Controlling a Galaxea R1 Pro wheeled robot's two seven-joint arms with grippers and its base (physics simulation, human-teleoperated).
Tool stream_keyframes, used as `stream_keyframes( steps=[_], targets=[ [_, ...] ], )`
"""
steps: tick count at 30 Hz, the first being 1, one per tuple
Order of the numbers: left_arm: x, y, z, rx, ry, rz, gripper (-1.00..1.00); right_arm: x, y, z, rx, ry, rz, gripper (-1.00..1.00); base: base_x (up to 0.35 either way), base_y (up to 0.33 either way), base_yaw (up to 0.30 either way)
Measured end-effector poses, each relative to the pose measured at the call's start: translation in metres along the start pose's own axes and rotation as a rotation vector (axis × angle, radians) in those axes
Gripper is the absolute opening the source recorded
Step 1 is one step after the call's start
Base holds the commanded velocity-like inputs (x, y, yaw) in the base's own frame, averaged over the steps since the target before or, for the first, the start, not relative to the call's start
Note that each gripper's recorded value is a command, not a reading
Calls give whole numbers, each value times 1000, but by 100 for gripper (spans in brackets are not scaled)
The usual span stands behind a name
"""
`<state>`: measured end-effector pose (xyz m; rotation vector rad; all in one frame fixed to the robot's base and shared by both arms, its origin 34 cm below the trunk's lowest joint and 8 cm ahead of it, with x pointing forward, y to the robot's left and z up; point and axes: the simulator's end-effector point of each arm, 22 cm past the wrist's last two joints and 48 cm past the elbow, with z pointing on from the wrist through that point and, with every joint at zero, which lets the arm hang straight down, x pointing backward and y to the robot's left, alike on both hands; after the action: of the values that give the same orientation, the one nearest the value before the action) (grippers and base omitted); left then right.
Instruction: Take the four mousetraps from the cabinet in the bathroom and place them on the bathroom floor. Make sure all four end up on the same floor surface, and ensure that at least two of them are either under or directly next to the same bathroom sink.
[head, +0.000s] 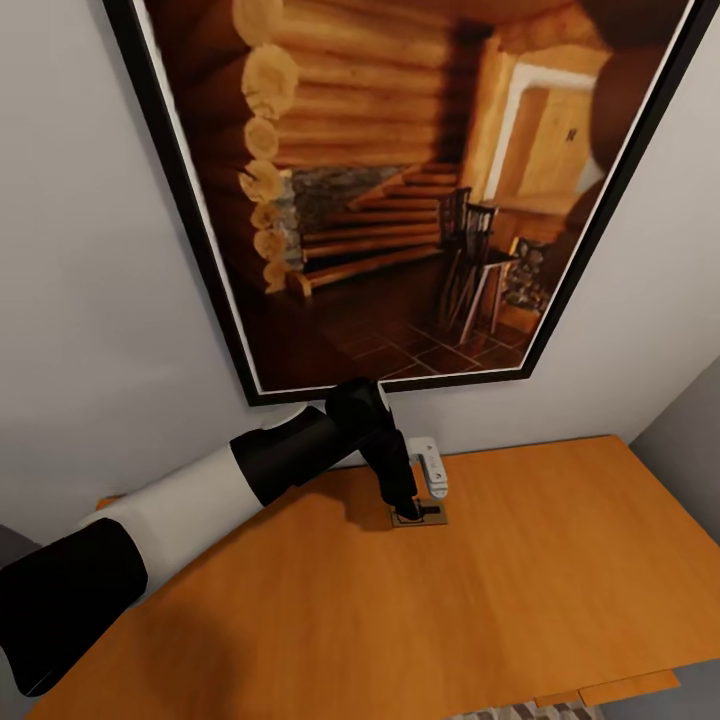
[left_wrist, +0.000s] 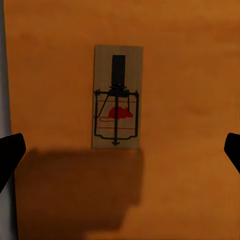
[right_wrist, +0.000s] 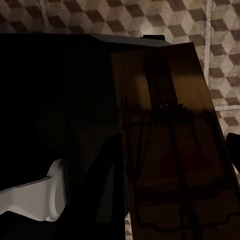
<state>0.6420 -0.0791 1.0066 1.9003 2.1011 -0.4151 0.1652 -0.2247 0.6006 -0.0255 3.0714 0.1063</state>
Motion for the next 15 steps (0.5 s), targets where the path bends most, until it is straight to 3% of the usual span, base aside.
stream_keyframes(
  steps=[15],
  targets=[
    [1,-2,1,12,0,-4,100,0,0,0,0,0,-1,-100,0,0,0]
  ],
)
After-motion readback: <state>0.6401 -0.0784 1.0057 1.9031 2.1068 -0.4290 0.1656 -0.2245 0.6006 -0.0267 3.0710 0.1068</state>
